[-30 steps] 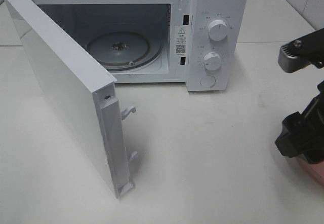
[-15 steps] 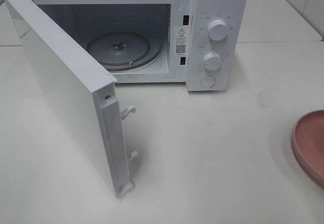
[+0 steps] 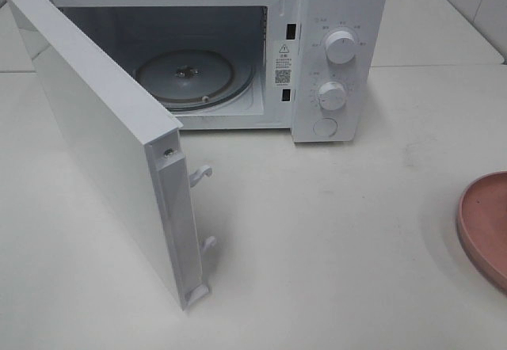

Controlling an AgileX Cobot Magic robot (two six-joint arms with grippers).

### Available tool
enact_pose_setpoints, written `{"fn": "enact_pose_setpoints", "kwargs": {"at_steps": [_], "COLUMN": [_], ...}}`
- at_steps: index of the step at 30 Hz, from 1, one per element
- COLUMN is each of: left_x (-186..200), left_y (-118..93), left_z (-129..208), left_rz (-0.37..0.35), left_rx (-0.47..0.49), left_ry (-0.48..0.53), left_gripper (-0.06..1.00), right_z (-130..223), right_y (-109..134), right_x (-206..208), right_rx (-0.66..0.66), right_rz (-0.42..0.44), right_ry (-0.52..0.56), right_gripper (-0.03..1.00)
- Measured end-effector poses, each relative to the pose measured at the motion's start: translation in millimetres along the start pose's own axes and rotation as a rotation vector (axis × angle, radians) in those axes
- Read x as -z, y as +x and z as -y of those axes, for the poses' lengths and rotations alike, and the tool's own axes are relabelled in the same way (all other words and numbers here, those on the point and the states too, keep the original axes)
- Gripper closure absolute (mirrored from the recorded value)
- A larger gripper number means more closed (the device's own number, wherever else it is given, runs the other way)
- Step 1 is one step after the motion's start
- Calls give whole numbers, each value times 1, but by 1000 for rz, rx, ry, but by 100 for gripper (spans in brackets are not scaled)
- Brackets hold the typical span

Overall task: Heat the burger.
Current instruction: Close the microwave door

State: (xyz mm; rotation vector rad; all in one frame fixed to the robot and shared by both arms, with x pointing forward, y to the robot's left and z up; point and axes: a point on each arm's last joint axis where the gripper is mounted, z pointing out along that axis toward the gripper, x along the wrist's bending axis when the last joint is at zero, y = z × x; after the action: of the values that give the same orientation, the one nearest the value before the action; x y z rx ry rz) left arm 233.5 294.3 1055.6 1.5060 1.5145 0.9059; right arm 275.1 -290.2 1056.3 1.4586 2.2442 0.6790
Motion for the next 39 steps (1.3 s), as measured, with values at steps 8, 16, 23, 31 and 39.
{"fn": "enact_pose_setpoints", "kwargs": {"at_steps": [8, 16, 23, 31, 39], "left_x": [0, 0, 0, 0, 0], "left_y": [0, 0, 0, 0, 0], "left_z": [0, 0, 0, 0, 0], "left_rz": [0, 0, 0, 0, 0], "left_rx": [0, 0, 0, 0, 0], "left_ry": [0, 0, 0, 0, 0], "left_gripper": [6, 6, 6, 6, 6], "right_z": [12, 25, 34, 43, 43], "right_y": [-4, -2, 0, 4, 4], "right_x": [4, 7, 15, 22, 22], "right_rx": [-86, -202, -292, -336, -338], "right_rz": [42, 96, 177, 228, 231], "right_ry": [-111, -236, -320, -402, -405], "right_gripper": [21, 21, 21, 21, 21]}}
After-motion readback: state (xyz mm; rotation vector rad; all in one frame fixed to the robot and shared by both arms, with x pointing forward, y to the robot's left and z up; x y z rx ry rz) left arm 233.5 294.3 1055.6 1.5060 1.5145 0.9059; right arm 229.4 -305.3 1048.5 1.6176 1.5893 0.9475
